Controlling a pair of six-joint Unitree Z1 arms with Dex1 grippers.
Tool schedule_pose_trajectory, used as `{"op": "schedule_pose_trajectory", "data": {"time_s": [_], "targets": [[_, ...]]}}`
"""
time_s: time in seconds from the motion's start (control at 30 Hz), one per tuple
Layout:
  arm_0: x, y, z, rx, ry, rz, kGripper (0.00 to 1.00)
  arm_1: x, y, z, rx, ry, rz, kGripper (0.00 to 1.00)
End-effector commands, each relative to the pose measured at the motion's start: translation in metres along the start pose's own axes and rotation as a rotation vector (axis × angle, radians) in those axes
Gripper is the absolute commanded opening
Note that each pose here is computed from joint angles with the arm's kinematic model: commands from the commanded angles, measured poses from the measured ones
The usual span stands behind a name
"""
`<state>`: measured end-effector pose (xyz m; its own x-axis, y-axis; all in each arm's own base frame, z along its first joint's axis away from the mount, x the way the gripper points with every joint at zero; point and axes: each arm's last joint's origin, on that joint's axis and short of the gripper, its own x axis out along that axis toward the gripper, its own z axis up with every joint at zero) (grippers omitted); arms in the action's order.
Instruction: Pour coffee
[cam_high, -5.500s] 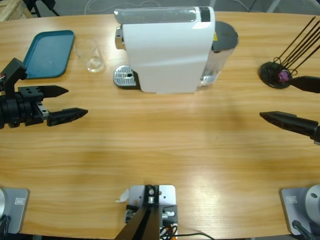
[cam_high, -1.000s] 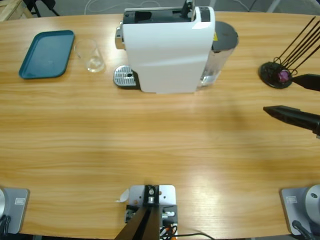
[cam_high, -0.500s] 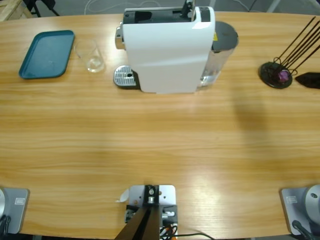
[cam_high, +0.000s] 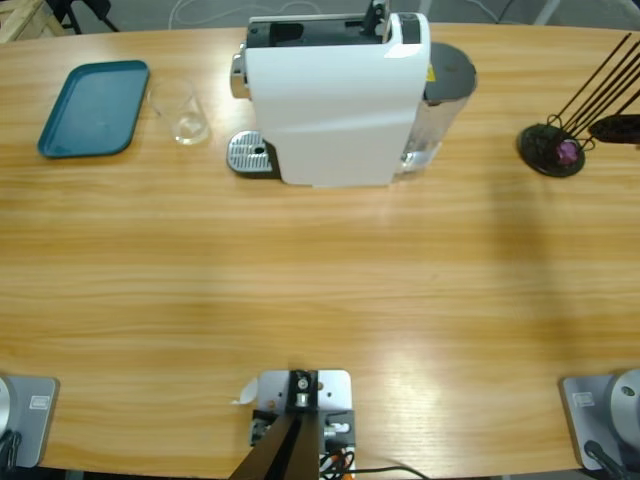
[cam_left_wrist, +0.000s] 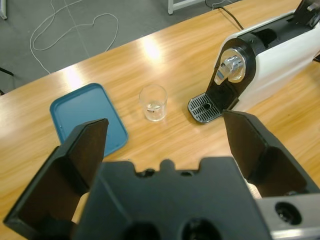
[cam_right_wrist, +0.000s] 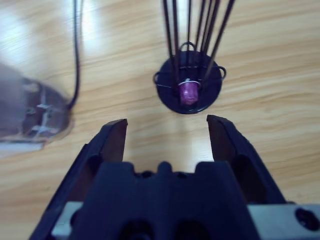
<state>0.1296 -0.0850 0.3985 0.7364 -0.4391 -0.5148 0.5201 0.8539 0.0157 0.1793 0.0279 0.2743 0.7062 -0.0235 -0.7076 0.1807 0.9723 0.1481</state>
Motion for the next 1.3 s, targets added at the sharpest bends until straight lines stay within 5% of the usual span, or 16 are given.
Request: {"op": "schedule_pose_trajectory", "data": {"time_s": [0.03,0.2,1.3], "targets": [[-0.011,0.000,-0.025,-0.003,-0.004,-0.007,0.991,0.045,-0.016,-0.013,0.053,0.096,-0.080,0.683],[-0.014,0.000,-0.025,-0.003,-0.023,-0.007,0.991,0.074,-0.012,-0.011,0.048,0.132,-0.068,0.600],[-0.025,0.002,-0.052,-0.006,-0.023,0.001,0.991,0.108,-0.014,-0.008,0.042,0.145,-0.114,0.595]]}}
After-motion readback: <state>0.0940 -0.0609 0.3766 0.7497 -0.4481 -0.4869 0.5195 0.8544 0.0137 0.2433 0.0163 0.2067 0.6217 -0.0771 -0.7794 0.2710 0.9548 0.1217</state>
